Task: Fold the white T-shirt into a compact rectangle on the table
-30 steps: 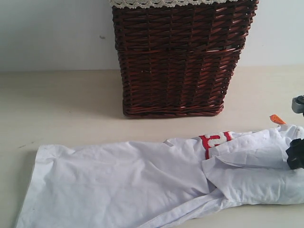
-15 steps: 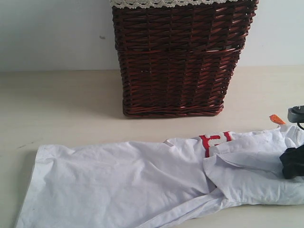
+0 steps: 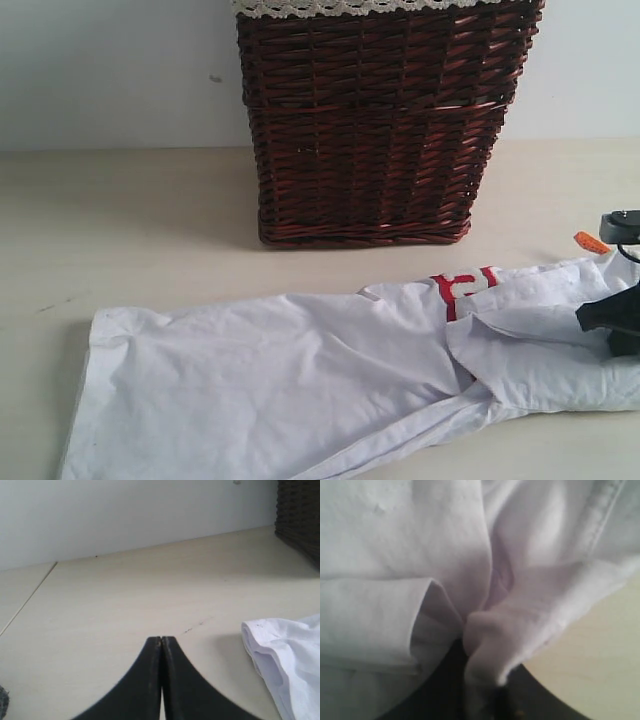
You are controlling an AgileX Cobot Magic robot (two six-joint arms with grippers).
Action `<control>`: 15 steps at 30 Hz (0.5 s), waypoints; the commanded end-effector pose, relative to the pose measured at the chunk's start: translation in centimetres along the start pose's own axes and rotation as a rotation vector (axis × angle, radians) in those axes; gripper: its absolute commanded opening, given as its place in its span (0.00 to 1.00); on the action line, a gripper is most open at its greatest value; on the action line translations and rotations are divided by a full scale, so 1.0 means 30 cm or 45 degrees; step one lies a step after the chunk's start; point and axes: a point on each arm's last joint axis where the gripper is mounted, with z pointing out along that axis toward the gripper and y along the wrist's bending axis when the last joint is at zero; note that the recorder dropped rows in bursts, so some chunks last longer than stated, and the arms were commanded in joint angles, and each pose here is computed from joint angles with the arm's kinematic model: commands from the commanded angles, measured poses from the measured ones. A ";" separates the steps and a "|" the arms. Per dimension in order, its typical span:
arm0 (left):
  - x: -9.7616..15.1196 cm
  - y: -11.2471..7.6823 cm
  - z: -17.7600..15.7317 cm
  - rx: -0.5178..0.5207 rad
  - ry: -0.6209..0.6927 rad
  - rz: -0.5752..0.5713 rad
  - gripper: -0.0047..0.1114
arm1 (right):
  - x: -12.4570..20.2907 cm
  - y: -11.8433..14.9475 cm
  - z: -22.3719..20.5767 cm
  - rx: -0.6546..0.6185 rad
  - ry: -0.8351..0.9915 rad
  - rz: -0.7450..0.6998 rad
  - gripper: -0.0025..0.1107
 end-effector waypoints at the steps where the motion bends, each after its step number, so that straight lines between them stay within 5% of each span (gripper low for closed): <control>1: 0.000 0.000 0.000 -0.003 -0.014 -0.002 0.05 | 0.070 0.000 0.075 -0.020 0.191 -0.048 0.02; 9: 0.000 0.000 0.000 -0.003 -0.014 -0.002 0.05 | 0.056 0.001 0.031 -0.008 0.128 -0.129 0.05; 11: 0.000 0.000 0.000 -0.003 -0.014 -0.002 0.05 | 0.058 0.001 0.031 -0.015 0.137 -0.194 0.15; 15: 0.000 0.000 0.000 -0.003 -0.014 -0.002 0.05 | 0.058 0.002 0.029 -0.021 0.137 -0.296 0.52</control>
